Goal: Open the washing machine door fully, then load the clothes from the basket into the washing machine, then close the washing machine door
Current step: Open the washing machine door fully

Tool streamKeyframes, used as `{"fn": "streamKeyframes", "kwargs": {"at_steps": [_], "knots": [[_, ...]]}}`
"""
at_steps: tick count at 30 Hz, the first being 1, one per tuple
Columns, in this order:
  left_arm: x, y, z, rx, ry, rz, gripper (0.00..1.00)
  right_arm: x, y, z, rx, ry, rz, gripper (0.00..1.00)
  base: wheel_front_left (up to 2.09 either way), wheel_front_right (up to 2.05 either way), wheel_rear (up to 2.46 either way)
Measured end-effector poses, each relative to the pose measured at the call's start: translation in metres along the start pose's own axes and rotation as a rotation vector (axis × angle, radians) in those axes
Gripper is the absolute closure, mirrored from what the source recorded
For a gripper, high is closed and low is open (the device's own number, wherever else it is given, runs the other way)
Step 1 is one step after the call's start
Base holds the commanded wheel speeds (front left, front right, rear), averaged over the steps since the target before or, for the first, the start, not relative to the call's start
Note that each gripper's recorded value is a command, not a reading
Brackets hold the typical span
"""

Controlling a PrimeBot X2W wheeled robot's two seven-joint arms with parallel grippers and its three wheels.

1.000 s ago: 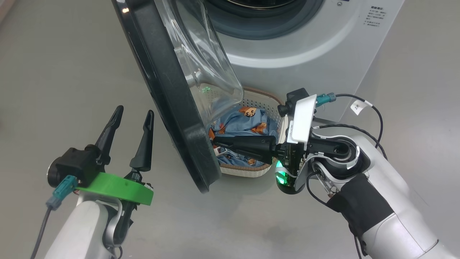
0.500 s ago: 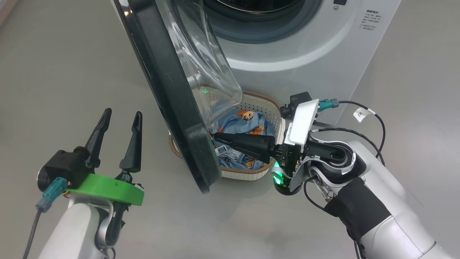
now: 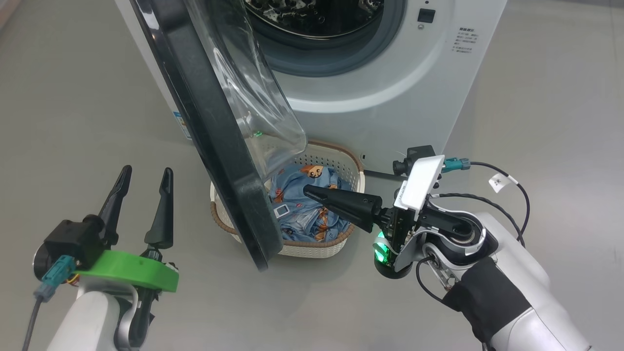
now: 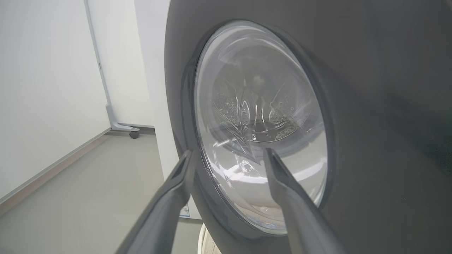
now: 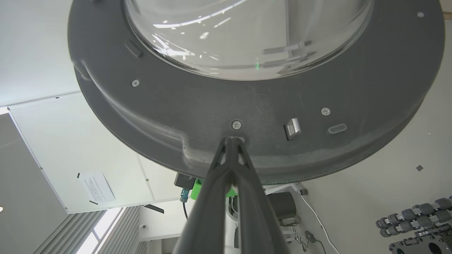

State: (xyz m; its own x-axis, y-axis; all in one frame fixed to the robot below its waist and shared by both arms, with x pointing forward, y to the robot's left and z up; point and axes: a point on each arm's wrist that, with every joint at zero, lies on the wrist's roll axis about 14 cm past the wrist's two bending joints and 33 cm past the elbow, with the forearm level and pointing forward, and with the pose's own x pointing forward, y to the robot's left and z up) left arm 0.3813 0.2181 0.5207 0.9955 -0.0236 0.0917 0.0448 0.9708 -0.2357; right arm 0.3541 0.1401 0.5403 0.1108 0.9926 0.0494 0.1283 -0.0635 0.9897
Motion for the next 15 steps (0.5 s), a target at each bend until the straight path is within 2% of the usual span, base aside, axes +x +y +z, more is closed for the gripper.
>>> {"fn": "streamKeyframes", "kwargs": {"at_steps": [15], "knots": [[-0.002,-0.003,-0.004,-0.018,0.004,-0.010,0.00,-0.045,-0.001,0.023,0.056,-0.260,0.074,1.00,0.00,0.00,0.00]]}}
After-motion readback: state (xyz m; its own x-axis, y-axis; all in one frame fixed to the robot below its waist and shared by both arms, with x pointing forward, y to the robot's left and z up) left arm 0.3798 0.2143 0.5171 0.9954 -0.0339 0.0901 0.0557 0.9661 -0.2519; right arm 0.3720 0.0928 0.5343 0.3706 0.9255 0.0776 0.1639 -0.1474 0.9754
